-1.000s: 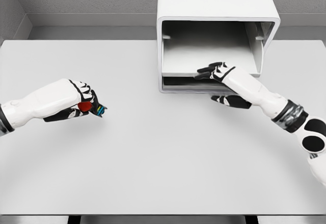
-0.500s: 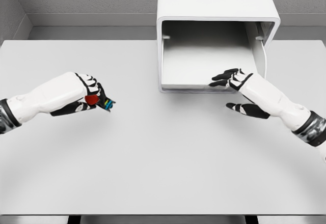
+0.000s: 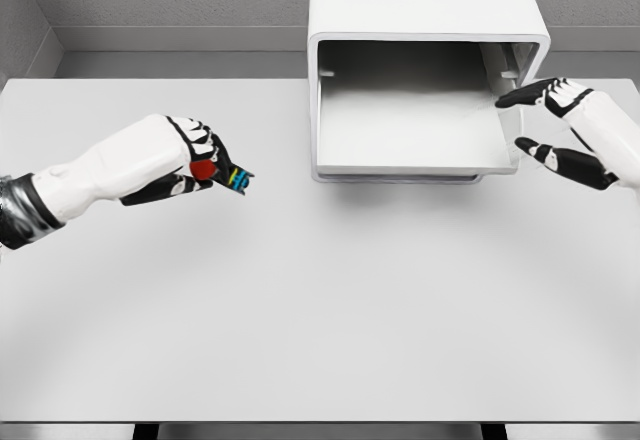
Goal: Slide open multi-storey tabletop storage cabinets and put open load switch and slide close multi-storey tabletop storage cabinets
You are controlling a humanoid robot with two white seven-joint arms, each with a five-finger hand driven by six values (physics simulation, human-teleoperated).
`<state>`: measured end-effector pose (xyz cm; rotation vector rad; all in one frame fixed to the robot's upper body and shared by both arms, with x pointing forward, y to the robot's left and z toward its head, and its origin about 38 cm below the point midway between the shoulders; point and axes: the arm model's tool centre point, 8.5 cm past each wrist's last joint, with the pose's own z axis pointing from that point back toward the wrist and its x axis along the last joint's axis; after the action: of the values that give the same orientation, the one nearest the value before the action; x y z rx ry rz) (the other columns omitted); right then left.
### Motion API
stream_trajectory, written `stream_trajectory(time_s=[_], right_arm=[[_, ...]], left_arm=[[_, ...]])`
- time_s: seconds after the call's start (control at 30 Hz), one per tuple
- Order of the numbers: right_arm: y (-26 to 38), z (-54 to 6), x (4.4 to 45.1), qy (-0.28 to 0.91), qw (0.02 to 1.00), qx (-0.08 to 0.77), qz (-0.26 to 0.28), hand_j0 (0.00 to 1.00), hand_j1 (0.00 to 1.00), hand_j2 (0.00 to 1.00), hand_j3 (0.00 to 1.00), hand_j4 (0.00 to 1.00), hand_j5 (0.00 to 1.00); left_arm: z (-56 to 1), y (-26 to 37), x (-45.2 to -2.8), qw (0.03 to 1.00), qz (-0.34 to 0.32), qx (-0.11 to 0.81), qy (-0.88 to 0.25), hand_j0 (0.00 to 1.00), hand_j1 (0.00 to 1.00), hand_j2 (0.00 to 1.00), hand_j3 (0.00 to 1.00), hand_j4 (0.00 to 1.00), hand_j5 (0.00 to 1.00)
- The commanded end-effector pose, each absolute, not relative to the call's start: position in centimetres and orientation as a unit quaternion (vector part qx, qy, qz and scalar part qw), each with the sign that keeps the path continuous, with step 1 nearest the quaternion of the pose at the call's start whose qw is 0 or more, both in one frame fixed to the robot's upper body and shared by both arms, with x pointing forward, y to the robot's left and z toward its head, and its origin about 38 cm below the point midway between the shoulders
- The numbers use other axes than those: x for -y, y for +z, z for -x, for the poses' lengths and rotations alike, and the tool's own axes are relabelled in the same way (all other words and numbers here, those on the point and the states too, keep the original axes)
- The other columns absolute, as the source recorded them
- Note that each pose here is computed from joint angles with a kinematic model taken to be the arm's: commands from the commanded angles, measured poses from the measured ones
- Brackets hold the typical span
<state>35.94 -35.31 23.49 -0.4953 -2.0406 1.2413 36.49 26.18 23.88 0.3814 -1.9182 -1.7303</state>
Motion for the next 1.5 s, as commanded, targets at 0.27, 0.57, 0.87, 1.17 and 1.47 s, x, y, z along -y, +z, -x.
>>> stream_trajectory(time_s=[0.27,0.57,0.87,1.17,1.47], right_arm=[[21.6,-36.9,39.6,0.456,0.402,0.764,0.217,0.66,0.66,0.66,0.66,0.66,0.66],[19.6,-37.1,41.6,0.459,0.44,0.739,0.221,0.67,0.67,0.67,0.67,0.67,0.67],[15.5,-35.5,43.8,0.454,0.498,0.706,0.217,0.69,0.69,0.69,0.69,0.69,0.69],[12.3,-33.9,44.1,0.453,0.533,0.686,0.2,0.69,0.69,0.69,0.69,0.69,0.69],[11.3,-33.7,43.0,0.462,0.533,0.681,0.198,0.69,0.69,0.69,0.69,0.69,0.69]], left_arm=[[-36.9,24.3,-24.3,0.253,-0.128,0.734,-0.617,0.39,0.39,0.39,0.39,0.39,0.39],[-37.4,25.4,-22.4,0.235,-0.119,0.757,-0.598,0.39,0.39,0.39,0.39,0.39,0.39],[-37.6,26.1,-20.6,0.219,-0.107,0.772,-0.587,0.39,0.39,0.39,0.39,0.39,0.39],[-37.8,26.8,-19.1,0.205,-0.097,0.784,-0.578,0.39,0.39,0.39,0.39,0.39,0.39],[-37.9,26.9,-16.3,0.193,-0.086,0.794,-0.57,0.39,0.39,0.39,0.39,0.39,0.39]])
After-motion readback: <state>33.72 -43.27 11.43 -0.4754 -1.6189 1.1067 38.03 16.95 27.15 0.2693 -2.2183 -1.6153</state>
